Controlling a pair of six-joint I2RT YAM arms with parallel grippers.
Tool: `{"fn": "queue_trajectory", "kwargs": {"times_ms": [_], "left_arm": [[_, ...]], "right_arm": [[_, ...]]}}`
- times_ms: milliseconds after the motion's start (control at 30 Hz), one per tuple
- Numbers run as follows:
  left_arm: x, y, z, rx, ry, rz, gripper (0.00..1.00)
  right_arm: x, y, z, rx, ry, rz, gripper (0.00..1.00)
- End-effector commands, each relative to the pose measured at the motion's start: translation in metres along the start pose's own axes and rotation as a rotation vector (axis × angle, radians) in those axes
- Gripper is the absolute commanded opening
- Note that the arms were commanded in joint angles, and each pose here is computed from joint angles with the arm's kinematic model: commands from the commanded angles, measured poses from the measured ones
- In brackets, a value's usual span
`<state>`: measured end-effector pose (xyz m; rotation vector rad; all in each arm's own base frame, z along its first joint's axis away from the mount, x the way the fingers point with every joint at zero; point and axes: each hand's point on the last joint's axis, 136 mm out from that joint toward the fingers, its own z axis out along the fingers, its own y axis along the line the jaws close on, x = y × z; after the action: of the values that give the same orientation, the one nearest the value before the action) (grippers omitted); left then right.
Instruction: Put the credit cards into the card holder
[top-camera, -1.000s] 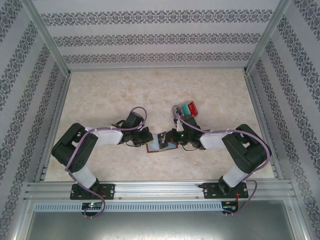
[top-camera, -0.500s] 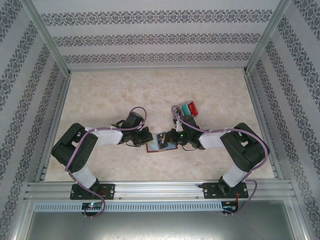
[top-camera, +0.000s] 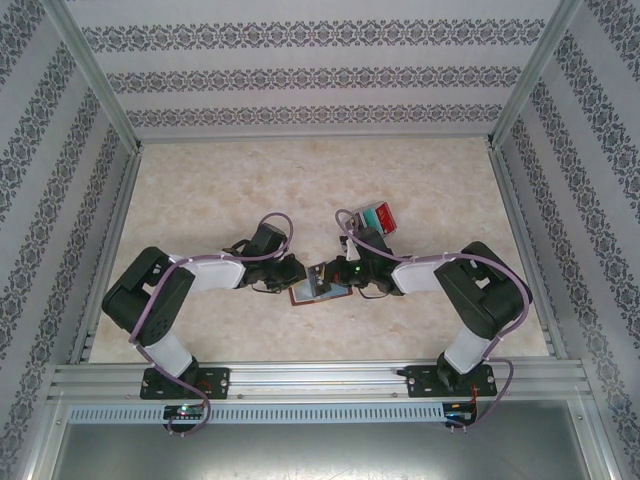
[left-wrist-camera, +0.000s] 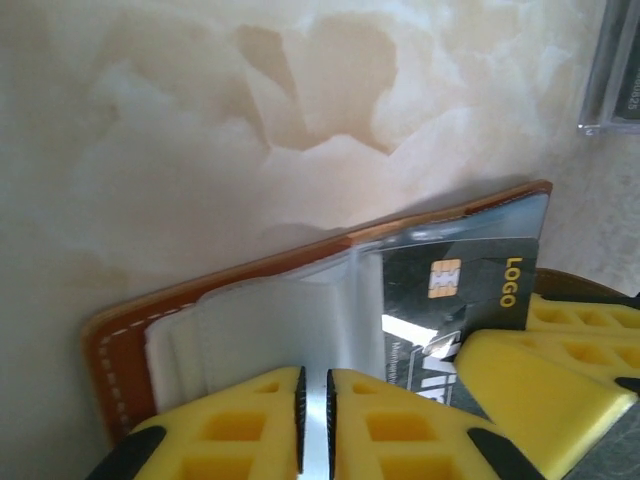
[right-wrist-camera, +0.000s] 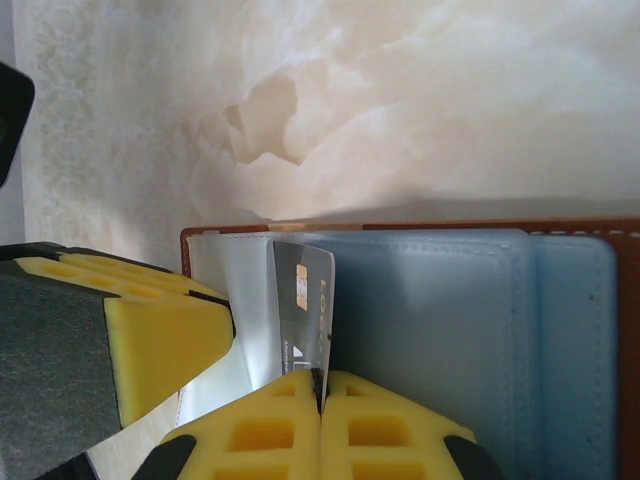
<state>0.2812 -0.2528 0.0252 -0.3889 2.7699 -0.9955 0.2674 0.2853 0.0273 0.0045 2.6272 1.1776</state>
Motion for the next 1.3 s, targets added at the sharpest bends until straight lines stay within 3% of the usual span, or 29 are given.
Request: {"fn": "queue_trajectory", "kwargs": {"times_ms": [0, 67, 200, 300, 633, 967, 1100, 1267], "left_arm": [[0.006, 0.005, -0.008, -0.028, -0.002, 0.016, 0.25], [0.005, 0.006, -0.019, -0.046, -0.034, 0.027, 0.3], [0.004, 0.022, -0.039, -0.138, -0.093, 0.023, 0.52], [0.008, 0.032, -0.041, -0.175, -0.085, 0.011, 0.54], [0.018, 0.031, -0.009, -0.114, 0.018, -0.017, 0.21], [0.012, 0.027, 0.002, -0.11, 0.027, -0.004, 0.18], [0.012, 0.029, 0.003, -0.12, 0.031, -0.003, 0.17], [0.014, 0.034, 0.0, -0.144, 0.026, -0.004, 0.15]], "right_arm": [[0.019, -0.029, 0.009, 0.121, 0.04, 0.038, 0.0], [0.018, -0.034, 0.006, 0.149, 0.027, 0.048, 0.01], [0.017, -0.032, 0.007, 0.147, 0.034, 0.039, 0.09], [0.018, -0.03, 0.006, 0.14, 0.042, 0.033, 0.1], [0.017, -0.02, 0.003, 0.136, 0.073, -0.016, 0.14], [0.023, -0.006, 0.015, 0.077, 0.136, -0.016, 0.15], [0.021, -0.004, 0.012, 0.104, 0.136, -0.023, 0.26], [0.012, -0.017, -0.013, 0.252, 0.087, -0.067, 0.33]]}}
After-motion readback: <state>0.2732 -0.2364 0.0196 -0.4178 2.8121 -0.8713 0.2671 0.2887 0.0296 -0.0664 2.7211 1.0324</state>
